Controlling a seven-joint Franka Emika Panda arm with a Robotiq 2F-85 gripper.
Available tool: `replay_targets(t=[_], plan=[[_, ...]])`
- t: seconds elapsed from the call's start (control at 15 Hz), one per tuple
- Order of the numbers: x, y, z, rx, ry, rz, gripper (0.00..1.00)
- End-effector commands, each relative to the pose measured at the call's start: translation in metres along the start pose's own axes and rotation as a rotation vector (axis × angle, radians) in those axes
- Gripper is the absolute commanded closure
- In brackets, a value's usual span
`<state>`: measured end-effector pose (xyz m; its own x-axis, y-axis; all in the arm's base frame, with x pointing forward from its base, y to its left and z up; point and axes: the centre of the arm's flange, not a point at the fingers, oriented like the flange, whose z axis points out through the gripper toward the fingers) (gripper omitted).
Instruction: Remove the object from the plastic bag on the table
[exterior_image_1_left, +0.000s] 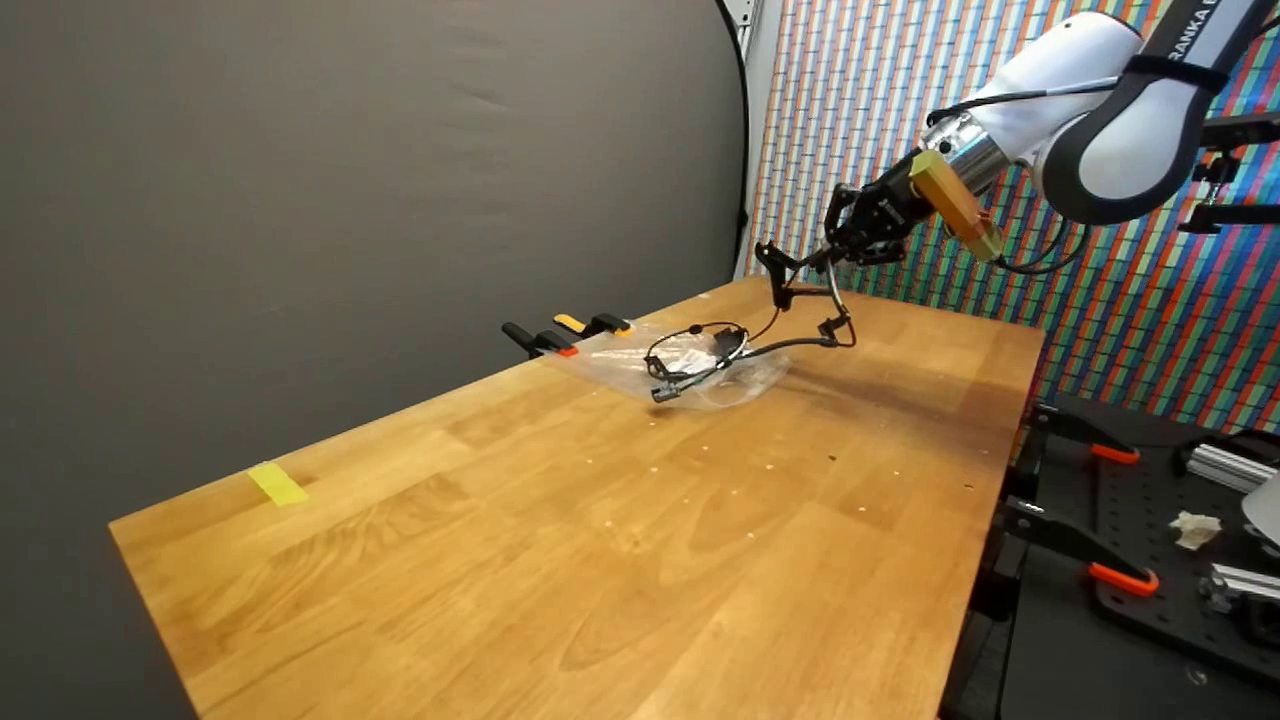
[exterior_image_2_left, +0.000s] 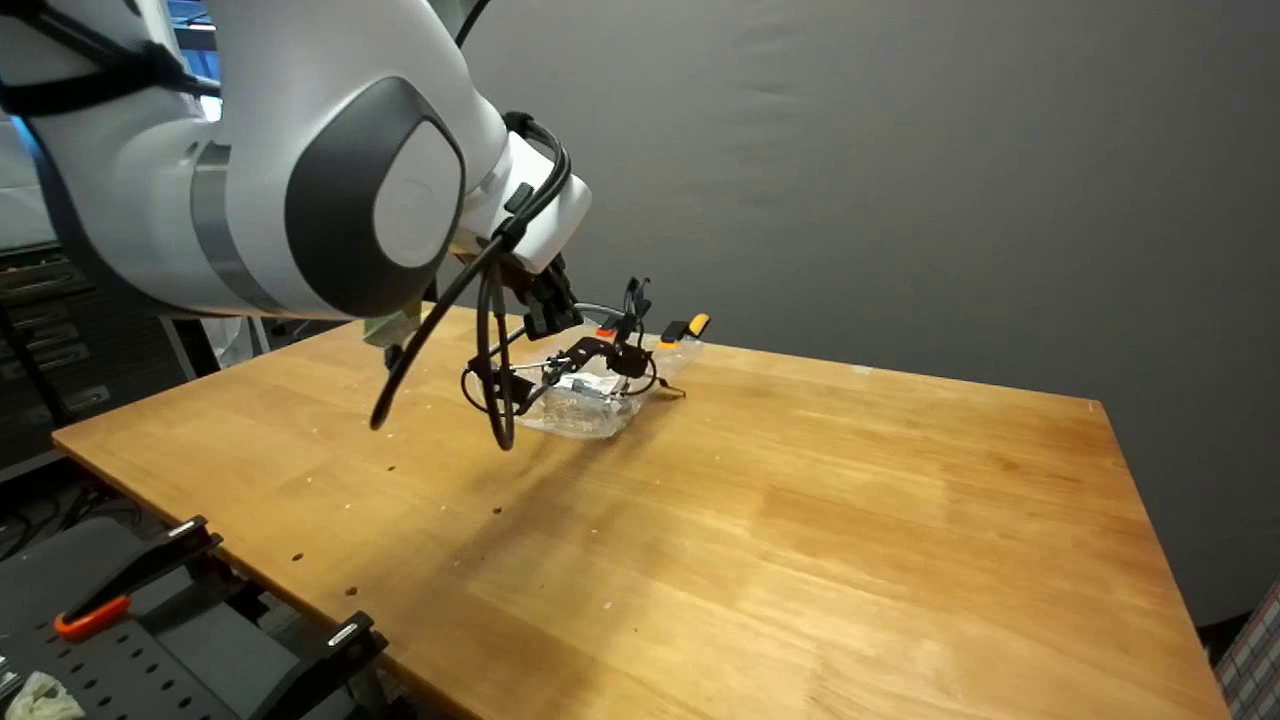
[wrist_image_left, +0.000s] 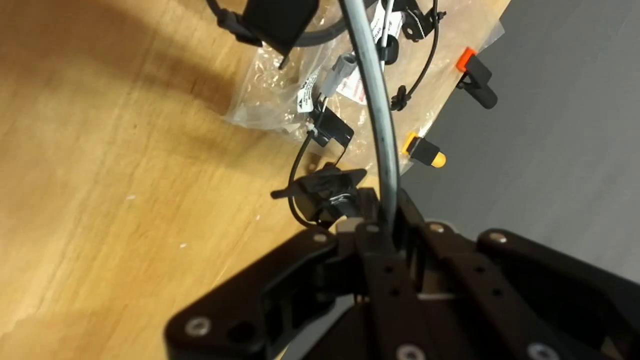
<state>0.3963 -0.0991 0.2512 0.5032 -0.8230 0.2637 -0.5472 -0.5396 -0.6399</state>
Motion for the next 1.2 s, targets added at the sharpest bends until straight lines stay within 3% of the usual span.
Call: replay_targets(t=[0.0, 0.27, 0.53, 1.13], plan=[[0.008, 0.005, -0.046, 0.049, -0.004, -0.037, 0.60], [0.018, 0.009, -0.066, 0.060, 0.028, -0.074, 0.28], [0.035, -0.009, -0.091, 0.033, 0.066, -0.095, 0.01], [0.041, -0.080, -0.114, -0.149, 0.040, -0.299, 0.00]])
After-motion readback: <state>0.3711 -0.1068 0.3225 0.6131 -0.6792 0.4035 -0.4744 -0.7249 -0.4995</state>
